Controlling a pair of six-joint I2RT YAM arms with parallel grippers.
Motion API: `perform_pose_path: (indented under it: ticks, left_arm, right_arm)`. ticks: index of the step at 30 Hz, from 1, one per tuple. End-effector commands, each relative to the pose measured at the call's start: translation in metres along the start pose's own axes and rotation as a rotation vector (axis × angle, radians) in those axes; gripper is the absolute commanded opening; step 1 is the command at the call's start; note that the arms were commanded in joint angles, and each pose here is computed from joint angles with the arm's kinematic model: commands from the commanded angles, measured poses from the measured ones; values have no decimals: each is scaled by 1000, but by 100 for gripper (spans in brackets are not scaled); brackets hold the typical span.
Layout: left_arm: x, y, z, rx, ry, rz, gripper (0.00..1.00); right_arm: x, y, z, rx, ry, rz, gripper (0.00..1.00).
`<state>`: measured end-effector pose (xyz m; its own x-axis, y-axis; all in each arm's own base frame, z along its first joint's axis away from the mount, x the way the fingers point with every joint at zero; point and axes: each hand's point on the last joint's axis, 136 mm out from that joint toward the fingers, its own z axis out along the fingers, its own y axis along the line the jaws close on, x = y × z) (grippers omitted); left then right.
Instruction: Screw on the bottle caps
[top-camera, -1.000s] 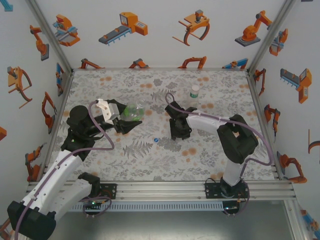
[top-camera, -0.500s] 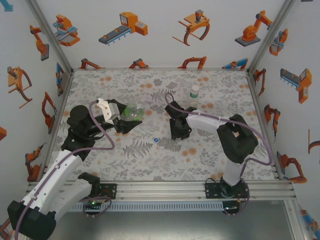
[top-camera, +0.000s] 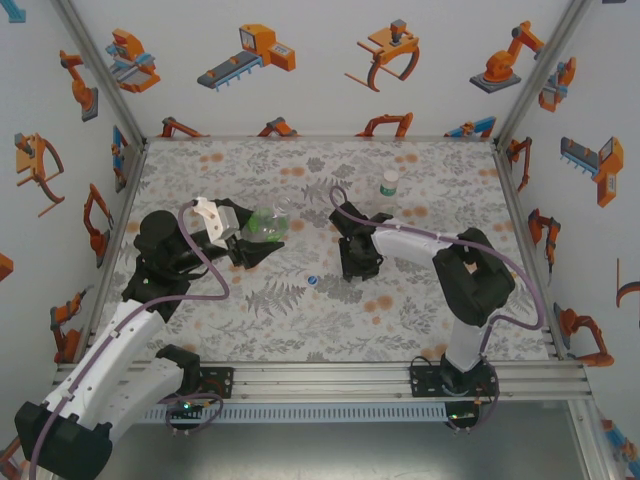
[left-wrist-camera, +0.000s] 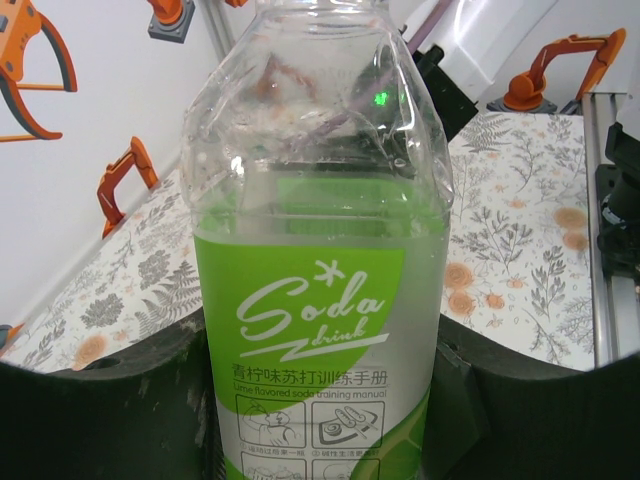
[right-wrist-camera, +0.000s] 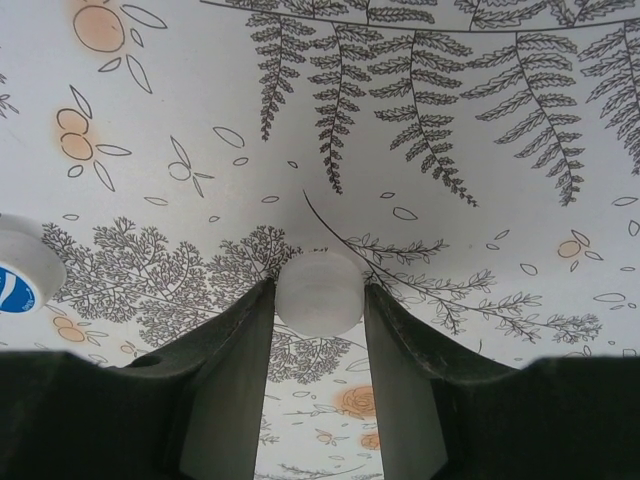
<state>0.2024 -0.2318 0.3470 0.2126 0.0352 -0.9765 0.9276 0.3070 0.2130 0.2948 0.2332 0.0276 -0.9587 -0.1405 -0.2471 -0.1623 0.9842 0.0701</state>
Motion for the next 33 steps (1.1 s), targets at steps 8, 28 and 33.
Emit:
perform_pose_path:
  ticks: [8, 28, 33]
  left_arm:
    - [-16, 1, -4, -12, -24, 57, 0]
    - [-8, 5, -1, -16, 27, 55, 0]
    - [5, 5, 4, 13, 99, 30, 0]
  right_arm:
    - [-3, -3, 7, 21, 3, -15, 42]
    - [-16, 1, -25, -32, -110, -37, 31]
    - [-27, 10, -63, -110, -206, -73, 26]
